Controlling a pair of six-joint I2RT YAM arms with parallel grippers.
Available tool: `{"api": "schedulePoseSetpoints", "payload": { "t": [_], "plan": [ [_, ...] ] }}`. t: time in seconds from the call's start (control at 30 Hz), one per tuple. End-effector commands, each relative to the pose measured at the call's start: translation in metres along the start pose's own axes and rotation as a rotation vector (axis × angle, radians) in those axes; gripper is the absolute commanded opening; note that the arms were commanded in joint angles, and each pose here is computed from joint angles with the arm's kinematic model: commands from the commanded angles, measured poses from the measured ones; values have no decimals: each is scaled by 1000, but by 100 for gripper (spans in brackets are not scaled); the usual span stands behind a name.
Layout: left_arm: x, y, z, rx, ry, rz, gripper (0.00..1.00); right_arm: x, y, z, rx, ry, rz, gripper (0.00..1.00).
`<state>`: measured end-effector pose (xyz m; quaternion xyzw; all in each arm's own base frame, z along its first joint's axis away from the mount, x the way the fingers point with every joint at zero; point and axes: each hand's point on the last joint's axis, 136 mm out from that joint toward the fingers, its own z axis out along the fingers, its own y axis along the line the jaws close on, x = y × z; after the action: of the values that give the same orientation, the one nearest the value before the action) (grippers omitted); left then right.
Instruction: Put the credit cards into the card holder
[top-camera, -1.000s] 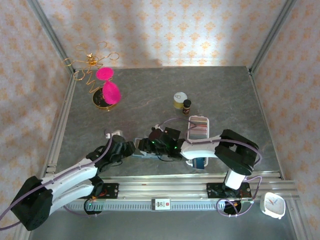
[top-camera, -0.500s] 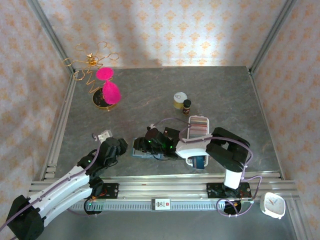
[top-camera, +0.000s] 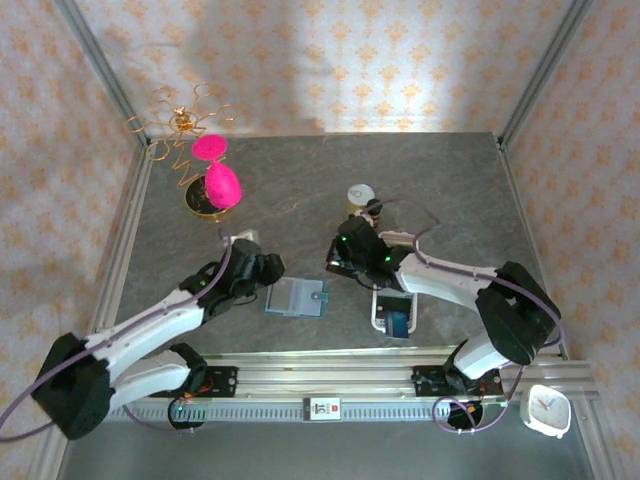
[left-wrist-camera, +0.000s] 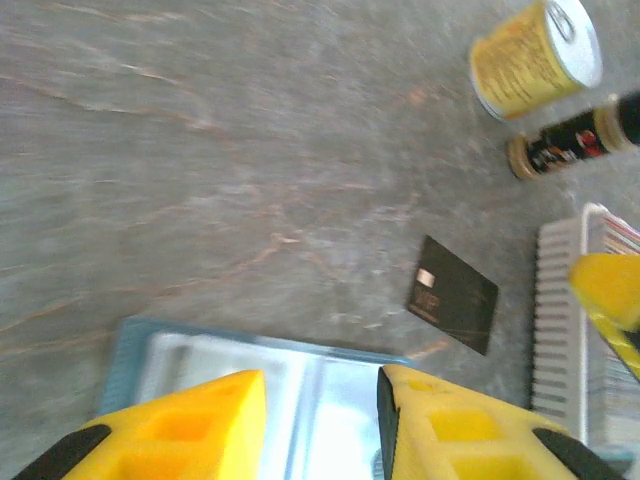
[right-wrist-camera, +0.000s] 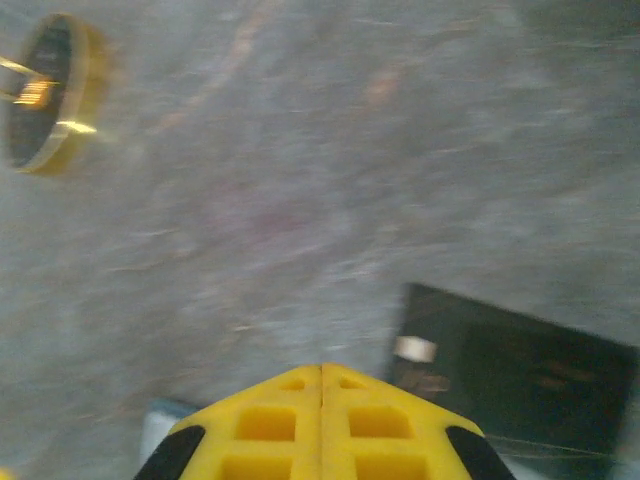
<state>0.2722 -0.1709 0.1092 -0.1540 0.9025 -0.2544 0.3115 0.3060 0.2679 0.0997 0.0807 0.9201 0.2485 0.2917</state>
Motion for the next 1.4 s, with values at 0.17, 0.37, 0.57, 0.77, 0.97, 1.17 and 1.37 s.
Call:
{"api": "schedulePoseSetpoints", "payload": {
  "t": [0.17, 0.37, 0.57, 0.77, 0.97, 1.17, 1.37],
  "plan": [
    [8, -50, 35, 103, 119, 76, 36, 11, -75, 12, 311, 157, -170, 0],
    [19, -52, 55, 84, 155, 76, 36, 13, -83, 24, 378, 202, -212, 0],
    [28, -51, 66, 66, 176, 86, 36, 8, -93, 25, 451, 191, -228, 0],
    [32, -52, 72, 63, 187, 89, 36, 15, -95, 32, 446, 215, -224, 0],
    [34, -50, 75, 58, 188, 90, 36, 22, -100, 39, 456, 240, -221, 0],
    [31, -49, 77, 50, 174, 88, 36, 19, -99, 35, 459, 235, -212, 0],
    [27, -49, 75, 46, 152, 85, 36, -10, -63, 23, 353, 140, -183, 0]
  ]
}}
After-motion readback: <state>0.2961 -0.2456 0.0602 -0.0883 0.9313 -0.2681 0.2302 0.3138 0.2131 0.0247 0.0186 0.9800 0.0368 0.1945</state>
